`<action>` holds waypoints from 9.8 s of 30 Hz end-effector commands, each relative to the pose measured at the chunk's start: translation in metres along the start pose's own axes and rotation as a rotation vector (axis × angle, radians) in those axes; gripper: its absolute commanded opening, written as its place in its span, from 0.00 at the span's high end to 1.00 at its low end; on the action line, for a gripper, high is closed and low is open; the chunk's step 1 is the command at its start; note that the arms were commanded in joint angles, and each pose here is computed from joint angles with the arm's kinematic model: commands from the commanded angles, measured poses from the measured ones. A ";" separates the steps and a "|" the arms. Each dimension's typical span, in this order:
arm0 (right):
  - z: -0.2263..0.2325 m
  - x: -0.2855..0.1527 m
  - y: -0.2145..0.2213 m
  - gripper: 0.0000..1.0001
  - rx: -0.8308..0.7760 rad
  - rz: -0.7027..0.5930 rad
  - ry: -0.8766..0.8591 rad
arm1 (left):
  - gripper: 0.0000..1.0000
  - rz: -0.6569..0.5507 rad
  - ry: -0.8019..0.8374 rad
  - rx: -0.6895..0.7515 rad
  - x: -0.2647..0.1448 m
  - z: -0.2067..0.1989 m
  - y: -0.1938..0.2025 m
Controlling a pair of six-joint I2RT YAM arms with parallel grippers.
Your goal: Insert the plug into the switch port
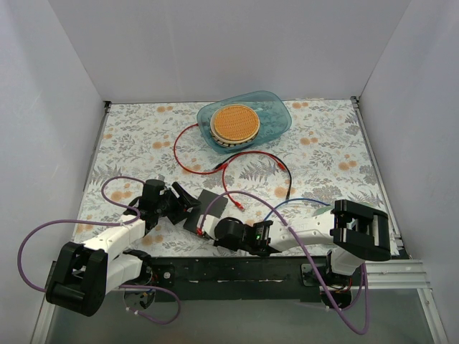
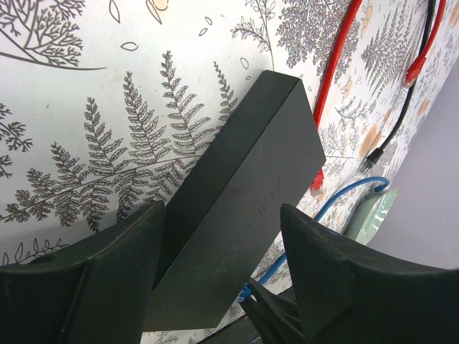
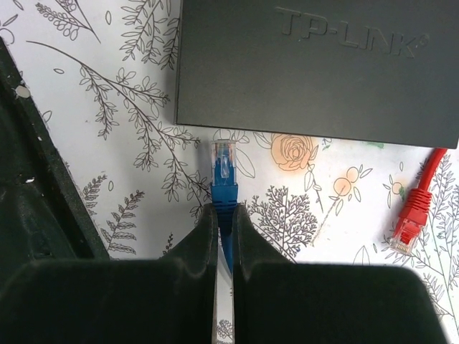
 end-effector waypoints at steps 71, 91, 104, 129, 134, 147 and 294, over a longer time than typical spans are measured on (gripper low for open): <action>-0.062 0.031 -0.070 0.99 0.178 -0.074 0.209 | 0.36 0.043 0.085 -0.045 -0.007 -0.005 0.008; -0.055 0.029 -0.075 0.99 0.056 -0.167 0.098 | 0.36 0.064 0.107 -0.045 0.005 -0.009 0.005; -0.050 0.042 -0.084 0.99 0.004 -0.132 0.028 | 0.36 0.068 0.124 -0.051 0.004 -0.010 0.005; -0.087 0.028 -0.097 0.99 0.143 -0.224 0.169 | 0.36 0.107 0.139 -0.052 0.002 -0.005 0.012; -0.093 0.025 -0.108 0.99 0.140 -0.252 0.165 | 0.38 0.121 0.136 -0.054 0.003 -0.002 0.015; -0.102 0.019 -0.140 0.99 0.117 -0.329 0.115 | 0.49 0.160 0.151 -0.030 0.005 -0.007 0.018; -0.103 0.006 -0.088 0.45 0.248 -0.295 -0.023 | 0.18 0.057 0.006 0.092 0.000 -0.034 0.048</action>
Point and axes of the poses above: each gripper's point midway between its finger pads, its own x axis out along the fingers, its own z axis along the line the jaws close on, y = z × x, the point moved 7 cm from there along -x, back along the fingers, and after that the axes turned 8 degrees about -x, right-handed, at the moved point
